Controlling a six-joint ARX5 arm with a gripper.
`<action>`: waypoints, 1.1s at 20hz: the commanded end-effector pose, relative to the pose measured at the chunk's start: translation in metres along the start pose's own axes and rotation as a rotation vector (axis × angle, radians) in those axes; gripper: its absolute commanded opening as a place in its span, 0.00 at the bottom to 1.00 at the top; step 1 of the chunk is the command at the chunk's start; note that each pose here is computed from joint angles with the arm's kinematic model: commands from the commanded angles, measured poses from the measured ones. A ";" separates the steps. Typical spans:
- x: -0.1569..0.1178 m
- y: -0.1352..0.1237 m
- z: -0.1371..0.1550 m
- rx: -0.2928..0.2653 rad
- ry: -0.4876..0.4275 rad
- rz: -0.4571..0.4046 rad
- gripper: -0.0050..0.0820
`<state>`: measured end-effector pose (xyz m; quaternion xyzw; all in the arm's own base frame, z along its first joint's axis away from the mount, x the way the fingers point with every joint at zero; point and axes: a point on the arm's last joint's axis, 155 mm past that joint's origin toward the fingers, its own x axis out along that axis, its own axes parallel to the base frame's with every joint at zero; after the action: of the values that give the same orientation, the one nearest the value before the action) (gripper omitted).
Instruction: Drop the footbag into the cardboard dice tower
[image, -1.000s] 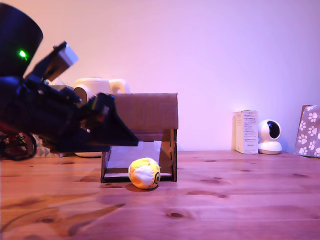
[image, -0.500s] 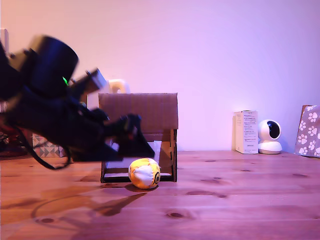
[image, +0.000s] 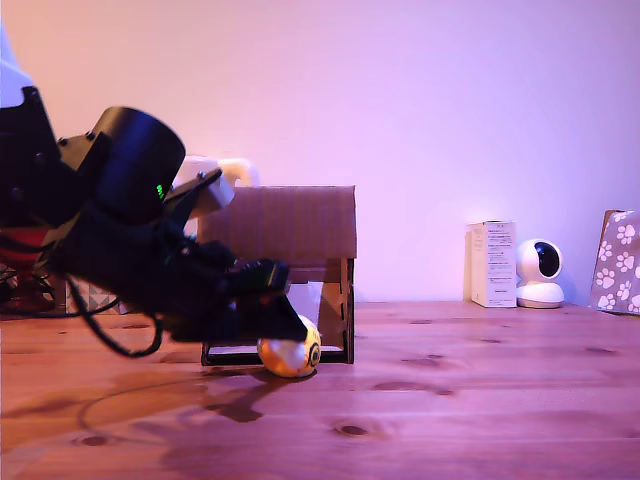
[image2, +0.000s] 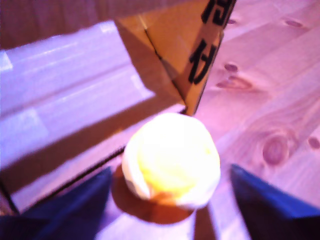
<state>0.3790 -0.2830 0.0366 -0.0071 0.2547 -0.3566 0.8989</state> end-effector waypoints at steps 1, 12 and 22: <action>0.002 0.000 -0.007 -0.005 0.015 -0.002 0.09; -0.038 -0.036 0.010 -0.053 0.100 -0.128 0.06; -0.109 -0.059 0.082 -0.007 -0.036 -0.142 0.06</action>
<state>0.3138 -0.2701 0.1581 -0.0337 0.2555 -0.4134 0.8733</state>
